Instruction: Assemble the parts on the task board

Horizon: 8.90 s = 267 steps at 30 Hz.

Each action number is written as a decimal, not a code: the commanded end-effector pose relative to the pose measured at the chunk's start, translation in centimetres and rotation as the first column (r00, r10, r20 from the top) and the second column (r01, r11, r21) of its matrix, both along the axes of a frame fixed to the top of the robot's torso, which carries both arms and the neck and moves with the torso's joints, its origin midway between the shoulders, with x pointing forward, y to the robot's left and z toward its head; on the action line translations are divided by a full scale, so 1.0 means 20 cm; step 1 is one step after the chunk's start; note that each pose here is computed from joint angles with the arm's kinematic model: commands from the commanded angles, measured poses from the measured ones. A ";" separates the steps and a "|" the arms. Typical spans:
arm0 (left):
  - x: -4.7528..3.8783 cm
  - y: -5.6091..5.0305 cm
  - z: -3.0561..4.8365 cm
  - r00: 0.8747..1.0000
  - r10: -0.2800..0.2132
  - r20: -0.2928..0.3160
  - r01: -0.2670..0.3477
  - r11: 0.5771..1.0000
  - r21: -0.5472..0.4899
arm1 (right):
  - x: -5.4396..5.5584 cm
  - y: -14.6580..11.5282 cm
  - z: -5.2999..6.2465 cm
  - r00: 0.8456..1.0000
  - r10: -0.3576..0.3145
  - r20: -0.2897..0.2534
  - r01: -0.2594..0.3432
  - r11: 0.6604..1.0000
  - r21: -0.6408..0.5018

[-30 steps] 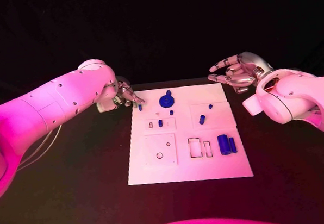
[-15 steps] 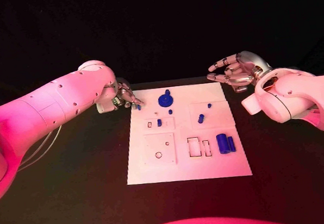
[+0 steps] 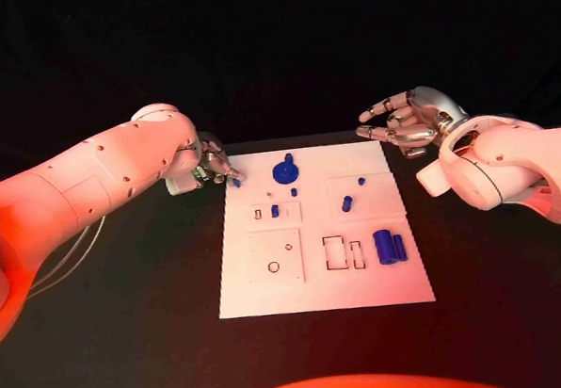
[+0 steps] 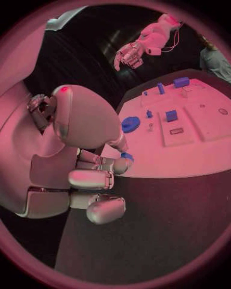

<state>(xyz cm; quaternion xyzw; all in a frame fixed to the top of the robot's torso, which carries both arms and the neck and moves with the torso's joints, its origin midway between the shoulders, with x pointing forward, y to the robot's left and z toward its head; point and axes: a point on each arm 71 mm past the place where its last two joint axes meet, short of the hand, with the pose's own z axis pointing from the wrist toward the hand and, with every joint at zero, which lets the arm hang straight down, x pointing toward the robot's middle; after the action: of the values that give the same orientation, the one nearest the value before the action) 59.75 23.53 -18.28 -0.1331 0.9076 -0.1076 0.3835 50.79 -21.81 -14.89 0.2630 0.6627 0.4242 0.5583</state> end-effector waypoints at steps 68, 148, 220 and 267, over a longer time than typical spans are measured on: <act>-0.077 -0.07 0.157 0.894 -0.012 0.448 0.177 0.928 -0.328 | 0.00 -0.02 -0.01 1.000 0.001 -0.005 -0.001 1.000 -0.005; 0.161 -0.18 0.007 0.874 -0.191 0.446 0.211 0.977 0.005 | 0.00 0.03 0.00 1.000 0.025 -0.001 -0.025 1.000 -0.005; 0.166 -0.17 0.000 0.875 -0.161 0.457 0.196 0.980 -0.030 | 0.00 0.05 -0.01 0.999 0.038 -0.010 -0.038 0.999 -0.009; 0.178 -0.17 0.020 0.822 -0.100 0.560 0.166 0.984 -0.067 | 0.00 0.06 -0.01 0.999 0.045 -0.012 -0.045 0.999 -0.010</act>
<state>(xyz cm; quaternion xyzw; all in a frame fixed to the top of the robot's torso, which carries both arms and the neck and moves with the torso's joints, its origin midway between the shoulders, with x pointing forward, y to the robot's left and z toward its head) 63.32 20.31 -18.03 -0.0513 0.7624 -0.2119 0.6093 50.81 -20.68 -15.04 0.2496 0.6733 0.4310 0.5465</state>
